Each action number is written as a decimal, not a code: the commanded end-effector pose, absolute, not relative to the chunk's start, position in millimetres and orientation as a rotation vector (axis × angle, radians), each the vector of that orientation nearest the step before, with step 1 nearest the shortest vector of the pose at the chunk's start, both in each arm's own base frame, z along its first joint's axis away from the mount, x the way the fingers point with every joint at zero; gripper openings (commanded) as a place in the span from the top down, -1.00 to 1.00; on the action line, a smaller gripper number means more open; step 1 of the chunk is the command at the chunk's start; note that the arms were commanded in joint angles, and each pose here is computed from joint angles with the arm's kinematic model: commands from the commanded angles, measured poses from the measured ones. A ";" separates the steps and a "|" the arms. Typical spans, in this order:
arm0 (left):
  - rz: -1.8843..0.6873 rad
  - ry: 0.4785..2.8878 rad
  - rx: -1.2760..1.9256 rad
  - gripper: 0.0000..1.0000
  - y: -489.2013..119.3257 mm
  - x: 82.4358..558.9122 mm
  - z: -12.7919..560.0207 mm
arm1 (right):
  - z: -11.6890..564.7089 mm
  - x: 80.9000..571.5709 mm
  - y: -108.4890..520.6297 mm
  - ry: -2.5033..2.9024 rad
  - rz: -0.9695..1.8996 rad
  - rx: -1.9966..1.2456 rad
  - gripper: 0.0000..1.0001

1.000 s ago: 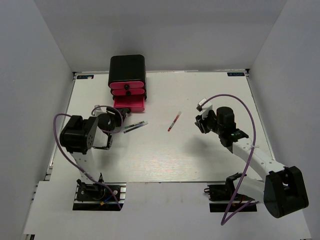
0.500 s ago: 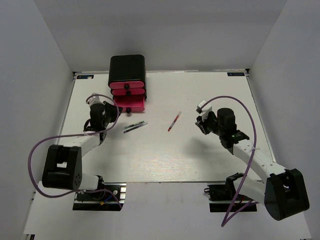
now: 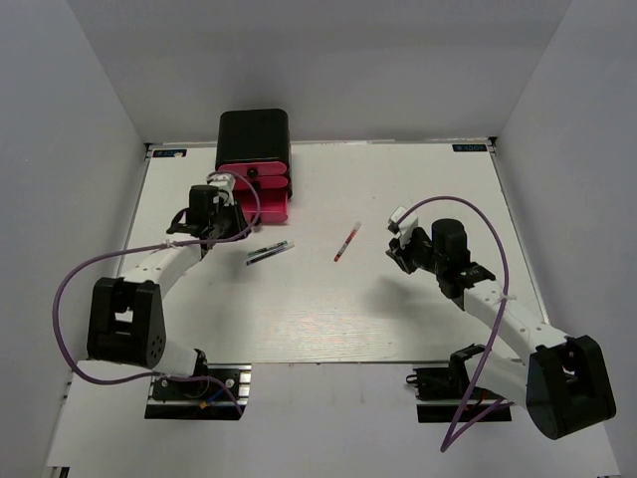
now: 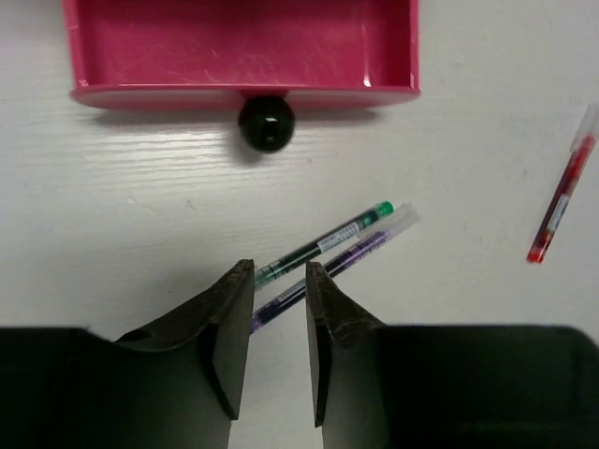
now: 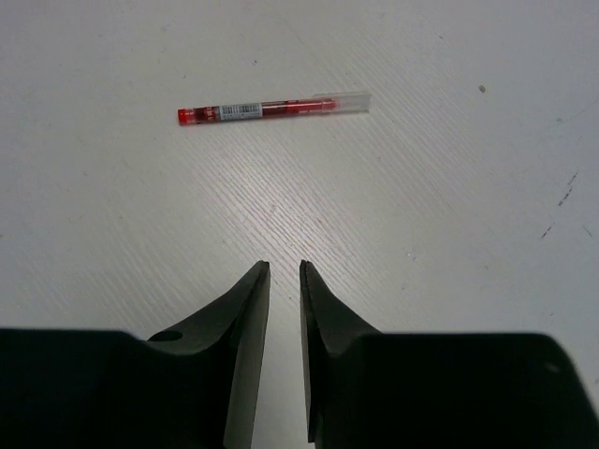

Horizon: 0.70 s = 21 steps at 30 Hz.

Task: Sort the stationery into containers
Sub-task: Open the drawer in the storage box.

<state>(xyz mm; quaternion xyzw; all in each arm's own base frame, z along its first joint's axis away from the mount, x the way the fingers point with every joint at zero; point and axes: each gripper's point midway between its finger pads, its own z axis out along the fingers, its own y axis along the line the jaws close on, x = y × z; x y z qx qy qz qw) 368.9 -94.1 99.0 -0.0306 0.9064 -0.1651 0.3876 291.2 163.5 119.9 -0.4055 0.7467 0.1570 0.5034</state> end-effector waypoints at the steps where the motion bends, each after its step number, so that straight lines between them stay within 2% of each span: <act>1: -0.409 2.356 0.188 0.21 -114.6 355.0 98.3 | 124.7 292.5 165.0 1.756 0.378 -1.004 0.49; 10: -0.298 2.403 0.407 0.12 -143.0 333.1 71.6 | 111.9 292.6 163.6 1.785 0.377 -1.023 0.46; 19: -0.101 2.400 0.457 0.12 -136.8 352.9 61.1 | 111.5 291.8 163.9 1.785 0.383 -1.026 0.46; 21: -0.093 2.404 0.465 0.17 -140.8 357.5 58.9 | 111.8 291.9 163.9 1.785 0.383 -1.026 0.46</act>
